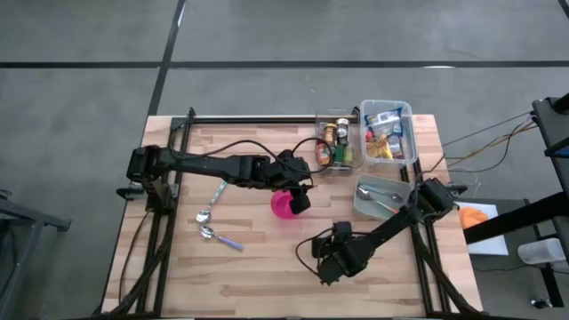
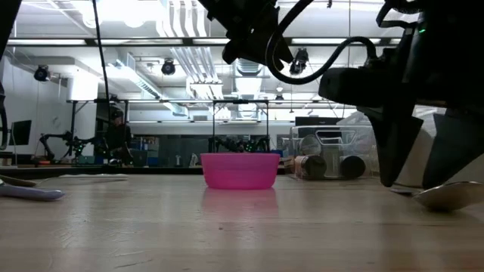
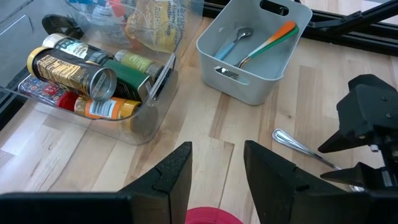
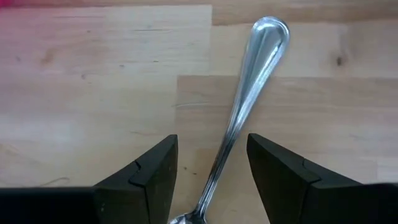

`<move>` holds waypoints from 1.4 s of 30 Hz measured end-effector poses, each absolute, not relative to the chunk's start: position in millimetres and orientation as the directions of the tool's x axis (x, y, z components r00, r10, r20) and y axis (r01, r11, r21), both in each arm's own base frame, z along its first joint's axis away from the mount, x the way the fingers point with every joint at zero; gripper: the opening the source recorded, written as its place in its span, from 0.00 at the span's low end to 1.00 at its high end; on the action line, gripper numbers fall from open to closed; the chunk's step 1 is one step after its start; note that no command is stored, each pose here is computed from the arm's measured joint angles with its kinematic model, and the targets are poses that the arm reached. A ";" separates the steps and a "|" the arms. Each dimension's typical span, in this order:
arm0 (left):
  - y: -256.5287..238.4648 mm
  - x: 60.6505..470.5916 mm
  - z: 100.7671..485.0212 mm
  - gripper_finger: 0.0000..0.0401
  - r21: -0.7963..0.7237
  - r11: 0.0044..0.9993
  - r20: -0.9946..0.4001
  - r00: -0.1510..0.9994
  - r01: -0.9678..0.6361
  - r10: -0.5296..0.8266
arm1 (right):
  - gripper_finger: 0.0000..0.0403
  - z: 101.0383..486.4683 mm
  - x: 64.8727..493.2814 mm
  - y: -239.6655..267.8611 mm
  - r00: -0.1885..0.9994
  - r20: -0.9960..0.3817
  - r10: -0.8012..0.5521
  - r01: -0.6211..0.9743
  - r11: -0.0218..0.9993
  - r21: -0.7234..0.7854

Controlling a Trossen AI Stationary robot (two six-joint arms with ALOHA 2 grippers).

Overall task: Pick & Place Food Item
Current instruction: Put the silver spoon into the gray bin

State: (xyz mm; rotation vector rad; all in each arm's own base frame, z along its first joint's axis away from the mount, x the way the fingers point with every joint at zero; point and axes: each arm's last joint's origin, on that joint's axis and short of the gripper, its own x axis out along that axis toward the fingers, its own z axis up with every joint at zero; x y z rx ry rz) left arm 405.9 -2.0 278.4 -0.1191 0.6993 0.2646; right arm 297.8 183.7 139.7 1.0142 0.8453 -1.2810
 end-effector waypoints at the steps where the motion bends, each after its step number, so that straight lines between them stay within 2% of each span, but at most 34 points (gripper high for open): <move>1: -1.9 405.9 278.4 0.36 -0.020 0.960 -0.649 0.734 -0.280 0.201 | 0.48 139.3 297.6 183.7 0.116 -0.930 -0.348 0.992 -0.007 0.126; 11: -2.0 405.9 278.4 0.36 -0.020 0.960 -0.649 0.734 -0.280 0.200 | 0.48 135.0 298.7 178.3 0.086 -0.937 -0.339 0.993 -0.050 0.110; 24: -1.9 405.9 278.4 0.36 -0.020 0.960 -0.649 0.733 -0.280 0.201 | 0.46 134.5 298.7 178.0 0.081 -0.940 -0.331 0.993 -0.053 0.104; 35: -2.0 405.9 278.4 0.37 -0.020 0.960 -0.649 0.734 -0.280 0.200 | 0.16 132.3 295.9 176.3 0.063 -0.938 -0.340 0.995 -0.053 0.085; 38: -1.9 405.9 278.4 0.37 -0.020 0.960 -0.649 0.734 -0.280 0.201 | 0.11 131.9 295.6 176.1 0.062 -0.938 -0.342 0.995 -0.052 0.085; 42: -2.0 405.9 278.4 0.37 -0.020 0.960 -0.649 0.734 -0.280 0.200 | 0.11 131.5 295.3 175.8 0.063 -0.936 -0.346 0.995 -0.050 0.086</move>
